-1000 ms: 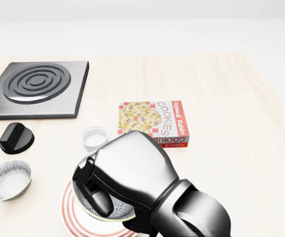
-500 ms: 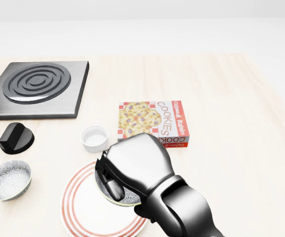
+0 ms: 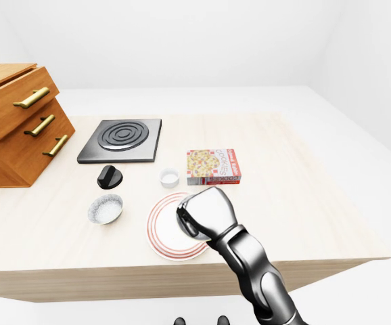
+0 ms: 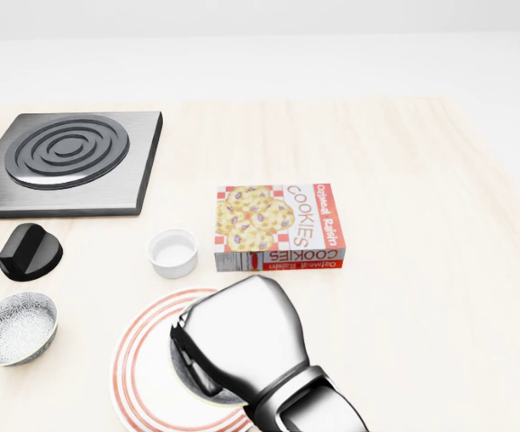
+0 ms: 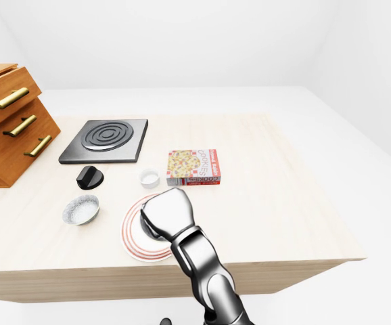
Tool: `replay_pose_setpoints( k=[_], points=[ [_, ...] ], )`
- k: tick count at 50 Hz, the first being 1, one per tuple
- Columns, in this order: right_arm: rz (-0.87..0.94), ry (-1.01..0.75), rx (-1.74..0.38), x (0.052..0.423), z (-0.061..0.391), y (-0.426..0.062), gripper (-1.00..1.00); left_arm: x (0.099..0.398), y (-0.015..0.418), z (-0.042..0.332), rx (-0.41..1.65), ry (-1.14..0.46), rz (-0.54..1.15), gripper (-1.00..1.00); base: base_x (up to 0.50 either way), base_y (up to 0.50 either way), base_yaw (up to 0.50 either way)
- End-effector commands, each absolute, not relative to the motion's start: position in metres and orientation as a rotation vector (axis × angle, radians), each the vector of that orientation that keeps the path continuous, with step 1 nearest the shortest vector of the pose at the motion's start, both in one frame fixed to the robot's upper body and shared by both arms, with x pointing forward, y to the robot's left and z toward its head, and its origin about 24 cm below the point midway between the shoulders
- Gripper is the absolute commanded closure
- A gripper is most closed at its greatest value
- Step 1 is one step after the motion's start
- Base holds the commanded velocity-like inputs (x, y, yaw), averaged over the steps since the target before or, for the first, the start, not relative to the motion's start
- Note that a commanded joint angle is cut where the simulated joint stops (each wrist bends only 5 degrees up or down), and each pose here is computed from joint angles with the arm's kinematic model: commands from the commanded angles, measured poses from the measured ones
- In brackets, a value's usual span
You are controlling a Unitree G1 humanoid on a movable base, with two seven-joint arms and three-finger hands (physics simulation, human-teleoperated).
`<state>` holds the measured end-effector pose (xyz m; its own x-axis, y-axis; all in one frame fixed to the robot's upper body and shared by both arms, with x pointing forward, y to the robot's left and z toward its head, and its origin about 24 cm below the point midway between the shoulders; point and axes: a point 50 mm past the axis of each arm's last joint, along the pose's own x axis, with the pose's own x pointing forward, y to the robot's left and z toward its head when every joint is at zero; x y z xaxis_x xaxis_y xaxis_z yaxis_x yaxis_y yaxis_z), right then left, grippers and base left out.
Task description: Pick the akita bowl next to the plate and place it on the plate.
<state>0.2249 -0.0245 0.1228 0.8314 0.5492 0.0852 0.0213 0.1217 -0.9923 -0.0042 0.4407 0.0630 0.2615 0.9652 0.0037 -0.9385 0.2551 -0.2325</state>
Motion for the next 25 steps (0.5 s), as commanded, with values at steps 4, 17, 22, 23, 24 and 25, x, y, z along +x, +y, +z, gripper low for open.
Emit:
replay_pose_setpoints(
  k=[4,17,22,23,24,25],
  points=[
    [0.434,-0.492,-1.416,0.217,0.111,-0.021,1.00,-0.004,0.441,0.061,-0.200,-0.155,1.299,-1.00,0.00,0.00,0.00],
    [0.598,-0.404,-1.376,0.220,0.109,-0.012,1.00,-0.002,0.441,0.060,-0.199,-0.149,1.293,-1.00,0.00,0.00,0.00],
    [0.588,-0.426,-1.378,0.222,0.111,-0.006,1.00,-0.001,0.440,0.059,-0.198,-0.145,1.292,-1.00,0.00,0.00,0.00],
    [0.582,-0.432,-1.384,0.222,0.110,-0.006,1.00,-0.001,0.440,0.059,-0.198,-0.145,1.291,-1.00,0.00,0.00,0.00],
    [0.576,-0.437,-1.389,0.223,0.110,-0.005,1.00,-0.001,0.440,0.059,-0.198,-0.144,1.291,-1.00,0.00,0.00,0.00],
    [0.574,-0.439,-1.388,0.223,0.110,-0.005,1.00,-0.001,0.440,0.059,-0.198,-0.144,1.291,-1.00,0.00,0.00,0.00]
  ],
)
